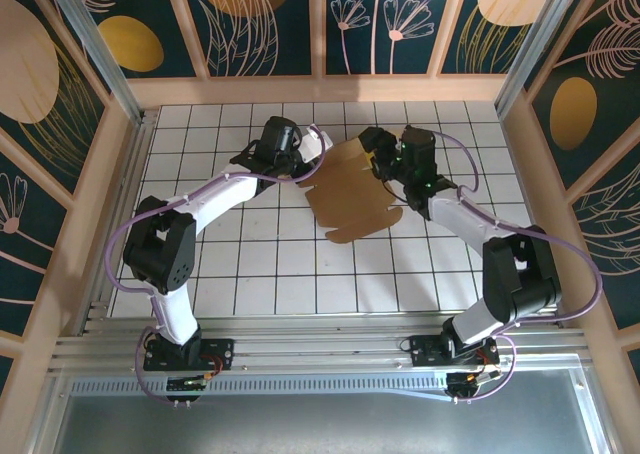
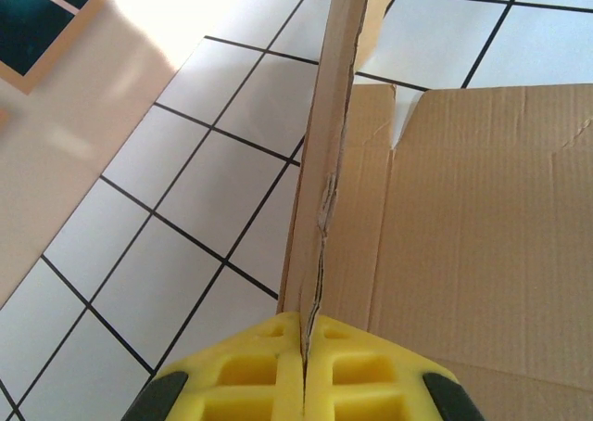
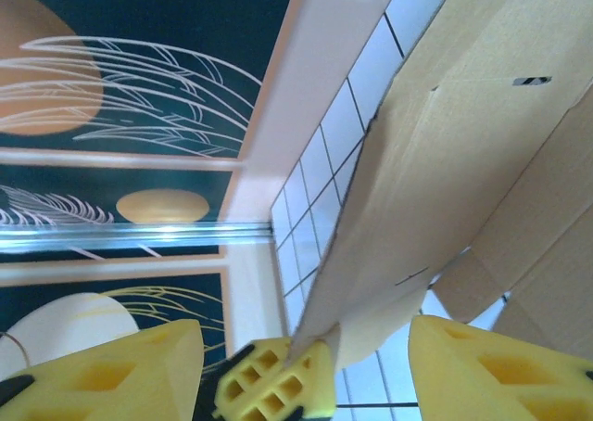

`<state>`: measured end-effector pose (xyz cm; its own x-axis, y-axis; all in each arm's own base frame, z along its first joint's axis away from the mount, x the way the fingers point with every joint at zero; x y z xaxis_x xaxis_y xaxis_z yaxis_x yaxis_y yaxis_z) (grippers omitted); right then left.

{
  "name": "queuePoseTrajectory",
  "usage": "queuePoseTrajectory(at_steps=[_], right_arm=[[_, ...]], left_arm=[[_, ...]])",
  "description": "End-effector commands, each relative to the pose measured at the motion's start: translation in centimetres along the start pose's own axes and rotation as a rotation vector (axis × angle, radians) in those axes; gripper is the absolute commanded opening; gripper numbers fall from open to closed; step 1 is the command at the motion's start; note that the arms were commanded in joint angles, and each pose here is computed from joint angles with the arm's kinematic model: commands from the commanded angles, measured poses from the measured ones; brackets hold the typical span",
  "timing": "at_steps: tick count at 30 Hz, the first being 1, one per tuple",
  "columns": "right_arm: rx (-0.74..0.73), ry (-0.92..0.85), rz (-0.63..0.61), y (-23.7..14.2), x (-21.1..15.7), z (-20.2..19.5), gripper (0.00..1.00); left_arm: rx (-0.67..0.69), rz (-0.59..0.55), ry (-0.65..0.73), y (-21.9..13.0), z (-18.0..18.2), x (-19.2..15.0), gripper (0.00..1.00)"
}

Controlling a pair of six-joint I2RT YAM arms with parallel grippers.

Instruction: Fold the paper box

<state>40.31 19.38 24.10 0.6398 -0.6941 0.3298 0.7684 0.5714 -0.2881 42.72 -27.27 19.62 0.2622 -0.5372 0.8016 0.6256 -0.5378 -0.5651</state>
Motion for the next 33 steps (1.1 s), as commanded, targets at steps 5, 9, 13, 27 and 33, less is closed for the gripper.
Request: queuePoseTrajectory(at_steps=[5,9,13,27,33], right_arm=[[-0.017,0.121,0.031,3.8,0.1,0.1,0.60],[-0.018,0.121,0.045,5.4,0.1,0.1,0.56],[-0.030,0.132,0.050,6.6,0.0,-0.7,0.49],[-0.047,0.087,0.045,7.2,-1.0,-4.3,0.08],[0.003,-0.003,0.023,7.4,-1.0,-4.0,0.03]], left_arm=[[-0.022,0.095,0.014,1.0,-0.8,-2.9,0.00],[-0.019,0.094,0.022,1.0,-0.7,-2.9,0.00],[-0.017,0.087,0.024,1.0,-0.7,-2.8,0.00],[-0.001,-0.102,-0.262,-3.8,0.0,2.4,0.65],[0.087,-0.088,-0.580,-6.8,2.0,4.1,0.66]])
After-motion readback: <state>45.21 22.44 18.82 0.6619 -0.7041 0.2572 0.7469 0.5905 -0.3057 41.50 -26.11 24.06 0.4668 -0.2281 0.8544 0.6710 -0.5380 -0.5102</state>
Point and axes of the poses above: each hand's point on the last joint's axis, 136 mm out from that joint toward the fingers, its own y axis out along the fingers, its own z axis along the line the jaws close on, x = y × z, the point moved 4 cm from there along -y, back along the fingers, and after that the axes turned 10 degrees about -y, right-handed, at the moved point
